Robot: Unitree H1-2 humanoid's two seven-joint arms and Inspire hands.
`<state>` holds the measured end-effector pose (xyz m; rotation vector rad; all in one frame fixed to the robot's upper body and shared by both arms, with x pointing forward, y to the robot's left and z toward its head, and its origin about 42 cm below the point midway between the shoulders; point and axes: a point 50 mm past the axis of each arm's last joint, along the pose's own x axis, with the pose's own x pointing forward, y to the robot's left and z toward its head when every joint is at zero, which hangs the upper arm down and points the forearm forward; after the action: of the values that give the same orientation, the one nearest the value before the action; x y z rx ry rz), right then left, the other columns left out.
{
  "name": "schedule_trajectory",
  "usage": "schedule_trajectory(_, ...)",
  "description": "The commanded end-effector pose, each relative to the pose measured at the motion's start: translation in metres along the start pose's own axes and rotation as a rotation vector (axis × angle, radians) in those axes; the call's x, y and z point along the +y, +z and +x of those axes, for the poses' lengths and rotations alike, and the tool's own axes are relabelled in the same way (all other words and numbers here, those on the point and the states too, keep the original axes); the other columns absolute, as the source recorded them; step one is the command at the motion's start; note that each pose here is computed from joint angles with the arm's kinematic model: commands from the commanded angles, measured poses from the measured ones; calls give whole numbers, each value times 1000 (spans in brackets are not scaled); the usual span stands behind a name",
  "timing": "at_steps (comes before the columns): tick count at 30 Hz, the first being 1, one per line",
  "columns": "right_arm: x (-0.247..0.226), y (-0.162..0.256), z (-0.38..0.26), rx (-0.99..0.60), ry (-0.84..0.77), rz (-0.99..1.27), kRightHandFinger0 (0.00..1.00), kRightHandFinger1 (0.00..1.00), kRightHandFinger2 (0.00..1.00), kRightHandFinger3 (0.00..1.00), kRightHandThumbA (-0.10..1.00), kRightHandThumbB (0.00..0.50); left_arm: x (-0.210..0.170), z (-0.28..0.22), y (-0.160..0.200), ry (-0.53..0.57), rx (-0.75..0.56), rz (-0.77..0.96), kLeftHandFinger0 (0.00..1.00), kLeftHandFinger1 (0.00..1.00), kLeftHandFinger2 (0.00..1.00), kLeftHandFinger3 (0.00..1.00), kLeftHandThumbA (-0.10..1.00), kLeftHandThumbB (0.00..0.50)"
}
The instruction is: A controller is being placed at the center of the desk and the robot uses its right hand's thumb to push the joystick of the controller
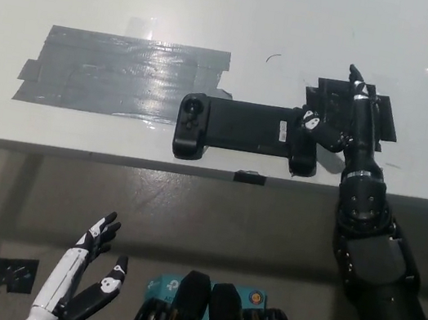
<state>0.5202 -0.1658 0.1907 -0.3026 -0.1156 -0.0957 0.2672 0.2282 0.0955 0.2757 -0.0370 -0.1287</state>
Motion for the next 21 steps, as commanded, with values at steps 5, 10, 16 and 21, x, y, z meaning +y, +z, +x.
schedule_trajectory(5,-18,78,5,-284,-61,101,1000,1000,1000,1000,1000,240,4,5,14,1,-57,8,1000,1000,1000,1000,417,0)
schedule_trajectory(10,-29,120,-24,-463,-45,65,1000,1000,1000,1000,1000,319,6,9,16,-3,-66,27,1000,1000,1000,1000,445,0)
schedule_trajectory(16,-35,131,-81,-589,-19,129,1000,1000,1000,1000,1000,236,7,15,19,-3,-81,36,1000,1000,1000,1000,453,0)
schedule_trajectory(21,-33,90,-136,-551,42,85,1000,1000,1000,1000,1000,219,11,20,21,1,-85,40,1000,1000,1000,1000,456,0)
